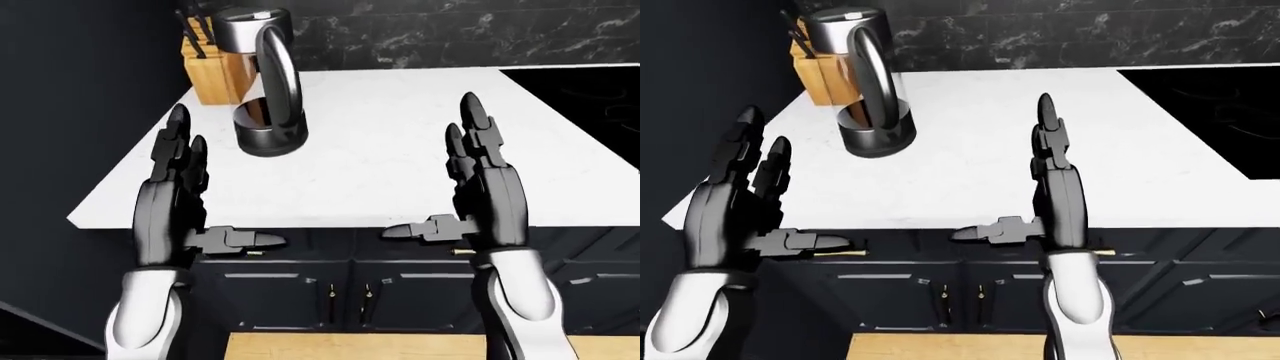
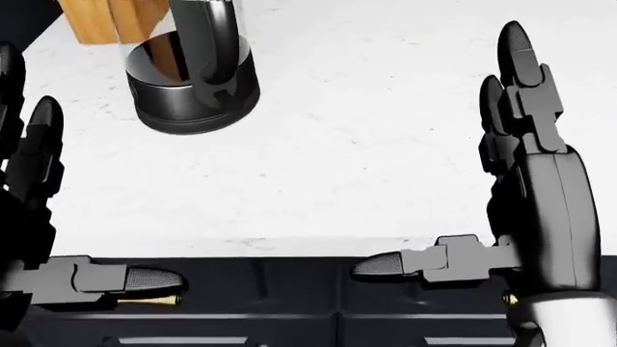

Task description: Press down the lever to turn on the electric kettle.

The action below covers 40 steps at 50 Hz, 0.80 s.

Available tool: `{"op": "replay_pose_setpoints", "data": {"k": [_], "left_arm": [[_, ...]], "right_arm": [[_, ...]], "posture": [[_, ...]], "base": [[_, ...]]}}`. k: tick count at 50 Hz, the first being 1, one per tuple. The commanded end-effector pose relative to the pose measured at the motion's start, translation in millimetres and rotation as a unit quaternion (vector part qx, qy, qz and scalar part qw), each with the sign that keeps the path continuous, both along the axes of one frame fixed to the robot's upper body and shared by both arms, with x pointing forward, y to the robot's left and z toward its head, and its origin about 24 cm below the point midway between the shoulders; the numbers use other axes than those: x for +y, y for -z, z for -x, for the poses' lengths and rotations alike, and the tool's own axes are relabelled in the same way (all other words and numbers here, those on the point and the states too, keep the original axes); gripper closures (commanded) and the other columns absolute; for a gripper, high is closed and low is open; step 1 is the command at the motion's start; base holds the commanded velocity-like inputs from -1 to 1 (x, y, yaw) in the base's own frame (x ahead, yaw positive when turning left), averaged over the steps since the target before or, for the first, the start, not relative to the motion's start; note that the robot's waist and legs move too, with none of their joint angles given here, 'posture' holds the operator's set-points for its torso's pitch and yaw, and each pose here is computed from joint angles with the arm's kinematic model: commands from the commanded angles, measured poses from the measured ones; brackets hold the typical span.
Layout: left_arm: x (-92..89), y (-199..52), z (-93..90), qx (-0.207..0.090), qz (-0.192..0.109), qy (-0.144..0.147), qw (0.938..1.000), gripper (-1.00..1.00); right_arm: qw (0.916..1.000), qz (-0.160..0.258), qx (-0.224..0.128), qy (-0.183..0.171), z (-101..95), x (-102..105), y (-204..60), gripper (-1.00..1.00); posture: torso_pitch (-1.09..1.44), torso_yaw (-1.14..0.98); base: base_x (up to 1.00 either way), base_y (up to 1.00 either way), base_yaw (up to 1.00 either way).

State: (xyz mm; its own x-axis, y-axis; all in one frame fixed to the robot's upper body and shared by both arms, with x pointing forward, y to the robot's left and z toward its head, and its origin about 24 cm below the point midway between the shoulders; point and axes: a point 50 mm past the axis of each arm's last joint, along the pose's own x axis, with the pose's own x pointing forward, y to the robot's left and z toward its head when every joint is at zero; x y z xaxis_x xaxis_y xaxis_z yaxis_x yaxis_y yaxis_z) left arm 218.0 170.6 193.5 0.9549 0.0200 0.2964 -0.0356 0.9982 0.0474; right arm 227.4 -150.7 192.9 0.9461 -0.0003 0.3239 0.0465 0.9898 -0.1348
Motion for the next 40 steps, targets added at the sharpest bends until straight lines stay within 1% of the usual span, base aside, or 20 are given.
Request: {"op": "replay_pose_setpoints", "data": {"k": [1,30,33,35,40], "left_arm": [[1.6,-8.0,2.9,-0.027,-0.005,-0.006,0.9996,-1.0],[0.5,-9.7,3.4,-0.028,-0.005,-0.005,0.9996,-1.0],[0.1,-9.6,3.6,-0.028,-0.005,-0.004,0.9996,-1.0],[-0.8,-9.8,3.6,-0.028,-0.006,-0.002,0.9996,-1.0],[-3.3,-14.5,4.6,-0.031,-0.008,0.004,0.9995,-1.0]], "right_arm": [[0.9995,0.001,-0.03,-0.008,3.1,3.2,-9.2,-1.0],[0.9995,0.0,-0.031,-0.008,3.8,3.2,-9.9,-1.0],[0.9996,0.0,-0.027,-0.006,2.8,2.9,-8.3,-1.0],[0.9995,-0.009,-0.03,-0.005,3.2,1.4,-8.3,-1.0],[0.9994,-0.01,-0.032,0.0,3.7,0.3,-10.1,-1.0]], "posture": [[0.0,0.0],[0.0,0.0],[0.0,0.0],[0.0,0.0],[0.0,0.0]], "base": [[0.0,0.12,0.0],[0.0,0.23,0.0],[0.0,0.21,0.0],[0.0,0.0,0.0],[0.0,0.0,0.0]]}}
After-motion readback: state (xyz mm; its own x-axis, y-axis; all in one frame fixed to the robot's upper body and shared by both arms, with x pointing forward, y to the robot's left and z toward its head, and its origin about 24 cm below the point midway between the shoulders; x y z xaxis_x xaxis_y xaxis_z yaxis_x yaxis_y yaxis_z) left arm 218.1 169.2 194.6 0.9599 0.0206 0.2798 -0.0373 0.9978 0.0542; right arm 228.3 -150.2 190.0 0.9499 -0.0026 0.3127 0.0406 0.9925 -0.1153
